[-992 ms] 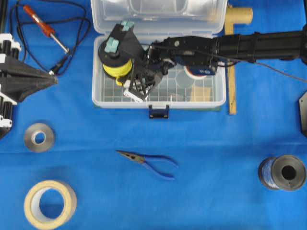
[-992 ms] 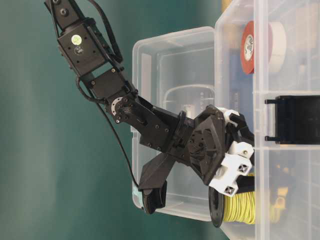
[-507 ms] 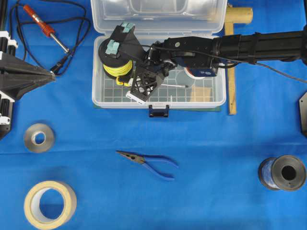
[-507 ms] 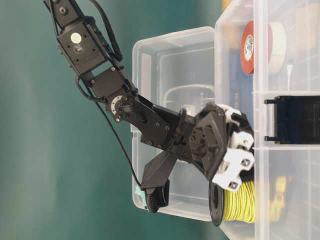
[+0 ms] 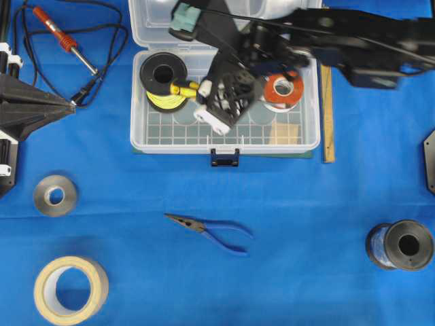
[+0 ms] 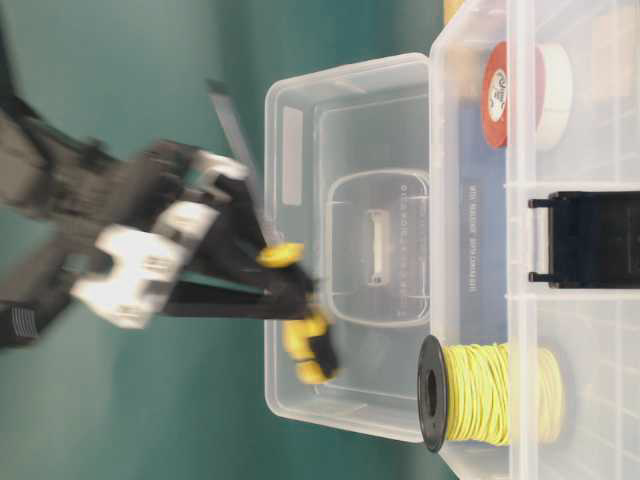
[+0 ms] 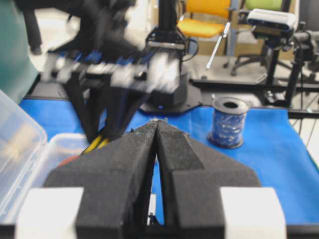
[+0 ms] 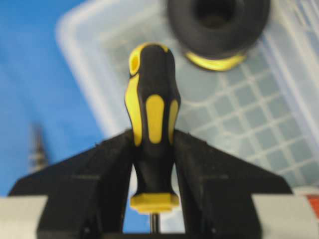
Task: Pick the screwdriver from the toolbox among several items.
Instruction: 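Lift the screwdriver out of the toolbox and carry it toward the front, then lower the screwdriver onto the table above the blue pliers and release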
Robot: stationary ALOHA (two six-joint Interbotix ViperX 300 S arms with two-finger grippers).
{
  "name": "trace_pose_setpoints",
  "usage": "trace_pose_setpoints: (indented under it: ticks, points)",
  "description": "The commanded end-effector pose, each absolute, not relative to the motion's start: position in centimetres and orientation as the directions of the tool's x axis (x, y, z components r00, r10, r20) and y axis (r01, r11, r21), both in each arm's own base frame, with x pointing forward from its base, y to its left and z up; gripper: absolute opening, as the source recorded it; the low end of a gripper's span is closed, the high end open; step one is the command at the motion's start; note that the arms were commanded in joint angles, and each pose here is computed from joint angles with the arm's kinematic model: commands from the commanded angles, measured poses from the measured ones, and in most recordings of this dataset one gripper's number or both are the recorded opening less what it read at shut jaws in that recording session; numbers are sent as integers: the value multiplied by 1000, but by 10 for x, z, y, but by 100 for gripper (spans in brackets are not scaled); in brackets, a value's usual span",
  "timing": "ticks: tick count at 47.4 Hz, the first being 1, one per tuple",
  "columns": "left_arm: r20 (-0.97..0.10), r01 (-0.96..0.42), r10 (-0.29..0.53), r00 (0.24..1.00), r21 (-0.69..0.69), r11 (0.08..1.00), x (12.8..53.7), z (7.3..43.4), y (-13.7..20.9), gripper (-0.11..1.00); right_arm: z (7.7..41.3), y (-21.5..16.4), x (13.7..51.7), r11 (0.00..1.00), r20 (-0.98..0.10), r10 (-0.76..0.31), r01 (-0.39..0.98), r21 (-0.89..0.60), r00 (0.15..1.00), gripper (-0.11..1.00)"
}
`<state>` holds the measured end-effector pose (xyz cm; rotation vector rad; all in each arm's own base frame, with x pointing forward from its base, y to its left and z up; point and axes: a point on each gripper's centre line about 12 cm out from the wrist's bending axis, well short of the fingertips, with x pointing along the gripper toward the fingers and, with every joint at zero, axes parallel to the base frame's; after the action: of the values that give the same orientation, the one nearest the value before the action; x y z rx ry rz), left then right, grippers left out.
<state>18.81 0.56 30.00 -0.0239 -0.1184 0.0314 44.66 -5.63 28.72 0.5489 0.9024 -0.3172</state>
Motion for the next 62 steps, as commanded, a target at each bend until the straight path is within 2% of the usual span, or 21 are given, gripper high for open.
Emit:
trace_pose_setpoints:
  ticks: [1, 10, 17, 25, 33, 37, 45, 53, 54, 62]
  points:
    - [136, -32, 35, 990, -26, 999, 189, 307, 6, 0, 310, -26, 445, 849, -775, -11, 415, 327, 632, 27]
    - [147, -35, 38, 988, -27, 999, 188, 309, 7, 0, 291, 26, 461, 868, -761, 4, 376, 325, 649, 27]
    - [159, -36, 40, 987, -27, 999, 186, 312, 7, 0, 251, 47, 472, 862, -801, -17, 415, 292, 599, 27]
    - [160, -36, 39, 986, -26, 999, 185, 312, 7, 0, 203, 53, 479, 848, -844, -51, 470, 246, 533, 27]
    - [160, -36, 40, 986, -26, 999, 185, 312, 7, 0, 165, 56, 488, 840, -848, -38, 477, 259, 528, 27]
    - [160, -38, 41, 986, -26, 999, 185, 312, 7, 0, 152, 58, 491, 837, -844, -27, 473, 274, 535, 27]
    - [159, -45, 49, 986, -26, 999, 185, 312, 8, 0, 129, 53, 486, 817, -868, -35, 514, 261, 496, 27]
    - [162, -51, 55, 985, -26, 998, 185, 313, 10, 0, 122, 53, 483, 815, -877, -36, 522, 251, 479, 28]
    - [162, -51, 55, 985, -26, 998, 185, 313, 10, 0, 122, 54, 483, 816, -879, -36, 522, 249, 476, 30]
    - [162, -53, 56, 985, -27, 998, 185, 313, 10, 0, 138, 49, 475, 830, -892, -66, 520, 199, 447, 78]
